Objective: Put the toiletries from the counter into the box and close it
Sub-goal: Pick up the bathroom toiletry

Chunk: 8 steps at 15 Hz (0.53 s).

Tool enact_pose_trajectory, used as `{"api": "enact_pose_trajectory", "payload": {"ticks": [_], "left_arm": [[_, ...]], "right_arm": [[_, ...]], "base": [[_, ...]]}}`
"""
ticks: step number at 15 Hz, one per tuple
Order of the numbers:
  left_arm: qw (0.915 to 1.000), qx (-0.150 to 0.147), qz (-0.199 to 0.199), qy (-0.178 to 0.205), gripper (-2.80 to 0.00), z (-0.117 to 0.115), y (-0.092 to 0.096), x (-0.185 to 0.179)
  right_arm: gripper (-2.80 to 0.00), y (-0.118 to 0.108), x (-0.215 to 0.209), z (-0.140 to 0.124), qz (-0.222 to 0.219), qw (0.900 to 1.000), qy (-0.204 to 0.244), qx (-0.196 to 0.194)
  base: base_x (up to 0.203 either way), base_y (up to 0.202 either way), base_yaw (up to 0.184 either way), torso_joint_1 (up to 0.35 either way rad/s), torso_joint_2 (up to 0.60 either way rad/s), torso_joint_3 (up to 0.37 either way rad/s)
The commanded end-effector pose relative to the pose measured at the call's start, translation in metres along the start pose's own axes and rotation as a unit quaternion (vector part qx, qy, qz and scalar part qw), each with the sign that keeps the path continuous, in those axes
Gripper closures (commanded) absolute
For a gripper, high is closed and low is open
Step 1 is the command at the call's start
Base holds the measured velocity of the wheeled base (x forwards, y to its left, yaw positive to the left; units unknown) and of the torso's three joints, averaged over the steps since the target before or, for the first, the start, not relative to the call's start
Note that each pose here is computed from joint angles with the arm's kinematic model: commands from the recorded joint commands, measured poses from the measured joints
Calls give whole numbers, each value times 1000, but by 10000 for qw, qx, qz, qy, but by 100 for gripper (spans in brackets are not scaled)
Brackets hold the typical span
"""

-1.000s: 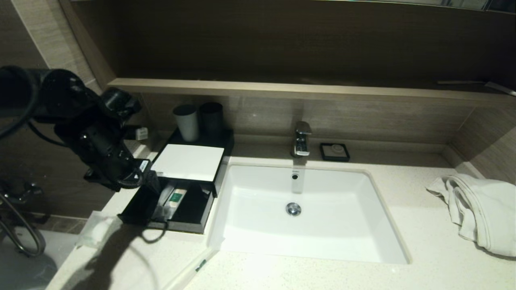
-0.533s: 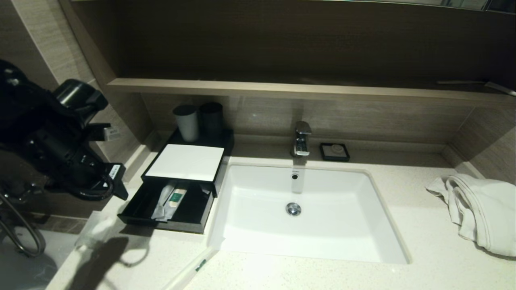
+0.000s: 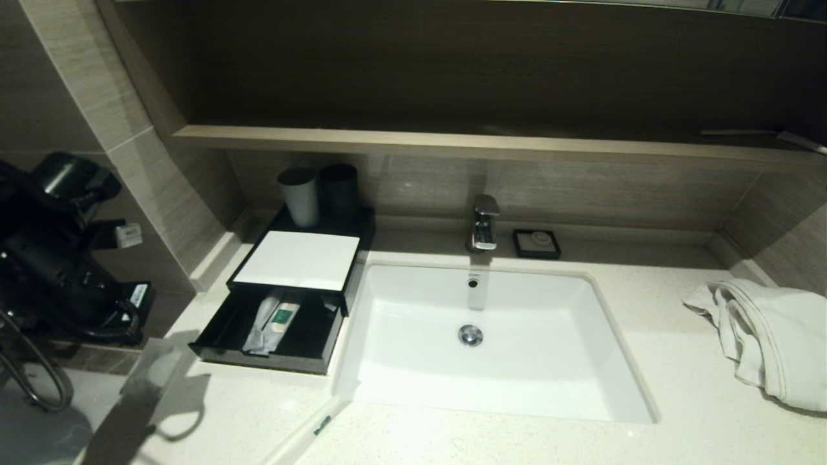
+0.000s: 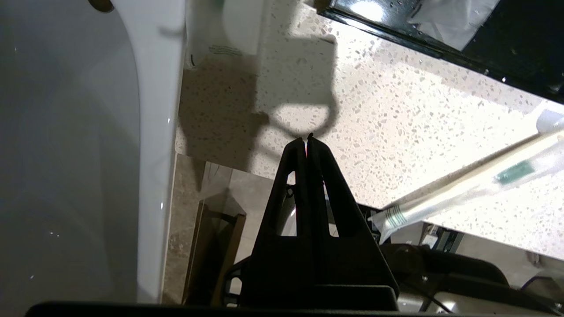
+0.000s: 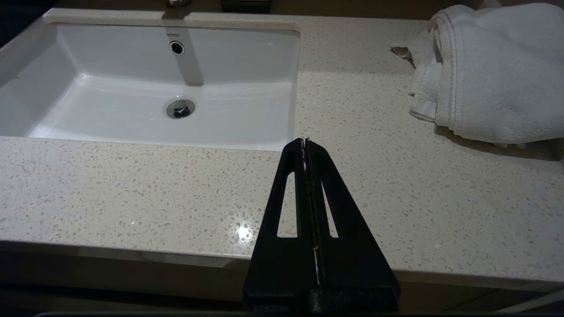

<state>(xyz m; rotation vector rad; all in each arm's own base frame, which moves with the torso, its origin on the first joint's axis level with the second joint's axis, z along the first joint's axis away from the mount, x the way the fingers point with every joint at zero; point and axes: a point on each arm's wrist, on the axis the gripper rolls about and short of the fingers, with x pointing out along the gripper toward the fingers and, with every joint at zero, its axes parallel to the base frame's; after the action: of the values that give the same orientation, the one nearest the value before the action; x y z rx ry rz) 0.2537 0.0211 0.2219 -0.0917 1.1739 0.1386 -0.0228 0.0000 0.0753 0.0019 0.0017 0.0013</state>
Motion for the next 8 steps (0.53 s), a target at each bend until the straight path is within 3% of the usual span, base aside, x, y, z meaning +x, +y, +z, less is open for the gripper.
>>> {"api": "enact_pose_trajectory", "payload": {"ticks": [1, 8], "left_arm": [[9998, -148, 73, 75, 0, -5, 8, 11], [9979, -590, 245, -111, 0, -12, 33, 37]], "right_arm": [[0, 0, 0, 0, 2, 10000, -1, -2], [0, 0, 0, 0, 1, 10000, -1, -2]], "base": [[0, 0, 0, 0, 0, 0], [0, 0, 0, 0, 0, 0]]}}
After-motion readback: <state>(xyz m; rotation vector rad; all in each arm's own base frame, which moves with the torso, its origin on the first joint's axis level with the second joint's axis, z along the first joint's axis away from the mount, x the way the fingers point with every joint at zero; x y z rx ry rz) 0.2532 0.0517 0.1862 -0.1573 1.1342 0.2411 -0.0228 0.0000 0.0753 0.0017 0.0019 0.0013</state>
